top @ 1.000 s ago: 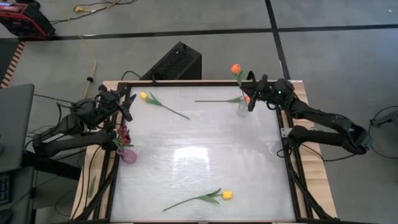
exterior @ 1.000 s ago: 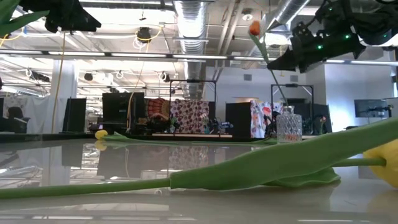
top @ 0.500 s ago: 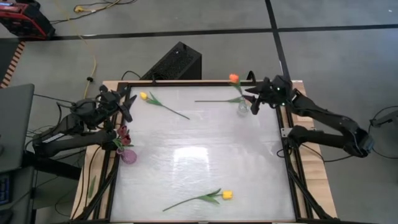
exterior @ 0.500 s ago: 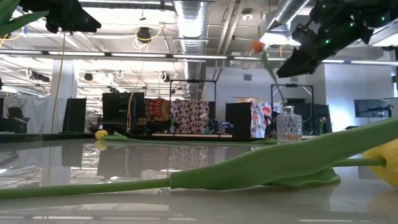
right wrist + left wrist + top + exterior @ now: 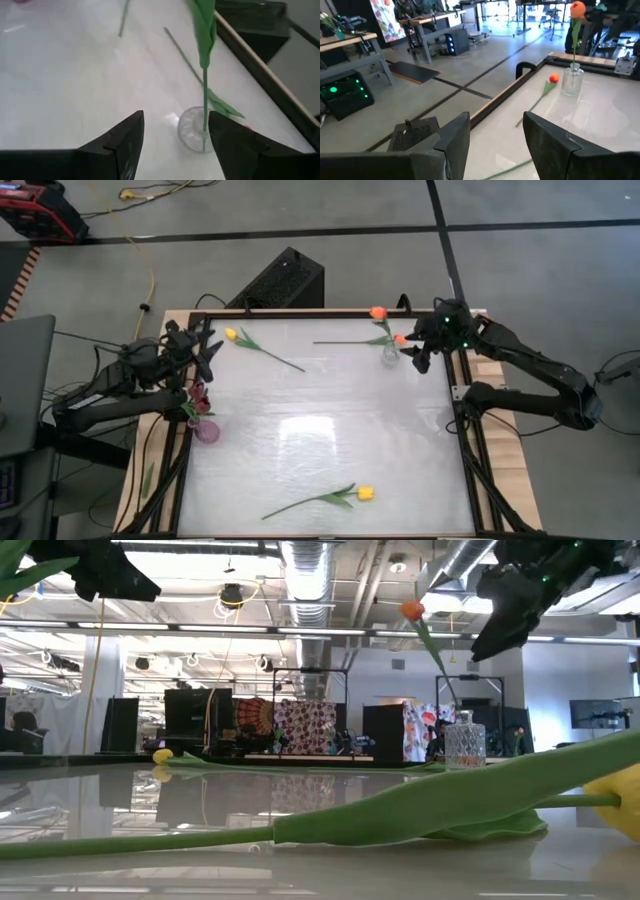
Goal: Sort flowers into vase by color
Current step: Put the orange tulip into the transparent vase
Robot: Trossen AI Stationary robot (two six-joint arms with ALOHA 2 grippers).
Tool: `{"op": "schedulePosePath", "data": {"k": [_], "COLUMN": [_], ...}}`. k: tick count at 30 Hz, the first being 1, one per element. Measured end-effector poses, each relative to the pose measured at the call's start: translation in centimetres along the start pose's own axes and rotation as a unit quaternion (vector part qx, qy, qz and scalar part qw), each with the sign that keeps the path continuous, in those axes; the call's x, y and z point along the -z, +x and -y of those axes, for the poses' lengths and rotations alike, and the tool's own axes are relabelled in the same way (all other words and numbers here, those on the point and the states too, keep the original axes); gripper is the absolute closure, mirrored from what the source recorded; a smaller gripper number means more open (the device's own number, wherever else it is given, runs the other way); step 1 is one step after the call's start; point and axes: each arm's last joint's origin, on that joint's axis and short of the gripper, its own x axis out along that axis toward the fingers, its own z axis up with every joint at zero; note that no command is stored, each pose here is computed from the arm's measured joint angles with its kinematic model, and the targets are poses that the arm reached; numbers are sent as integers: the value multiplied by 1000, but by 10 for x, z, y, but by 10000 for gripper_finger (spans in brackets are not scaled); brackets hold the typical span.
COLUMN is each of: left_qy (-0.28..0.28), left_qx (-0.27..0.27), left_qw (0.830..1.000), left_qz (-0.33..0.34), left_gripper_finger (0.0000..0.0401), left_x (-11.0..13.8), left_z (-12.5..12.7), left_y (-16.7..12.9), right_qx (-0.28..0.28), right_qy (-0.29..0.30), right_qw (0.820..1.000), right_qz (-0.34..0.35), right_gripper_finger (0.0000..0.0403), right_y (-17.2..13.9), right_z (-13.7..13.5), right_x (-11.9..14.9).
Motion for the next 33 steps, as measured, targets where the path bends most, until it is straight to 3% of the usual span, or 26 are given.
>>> {"op": "schedulePosePath", "data": {"k": [6,13,18,23,33], "left_qy": [2,2,-4,-6,-11], "left_qx": [0,0,1,1,6], "left_qw": [1000,1000,1000,1000,1000], "left_qz": [-3,-8,-21,-23,-23], "left_gripper_finger": [228,228,227,227,227], "left_x": [1,2,4,5,5], "left_z": [0,0,0,0,0], "left_y": [0,0,0,0,0], "right_qx": [104,139,107,88,50], "right_qy": [36,115,151,224,245], "right_qw": [994,984,983,969,957], "right_qz": [-12,-10,-19,-53,-145], "right_gripper_finger": [154,154,154,154,154], "right_y": [7,32,62,99,168], "right_z": [20,76,112,139,160], "right_x": [-1,-1,0,-15,-42]}}
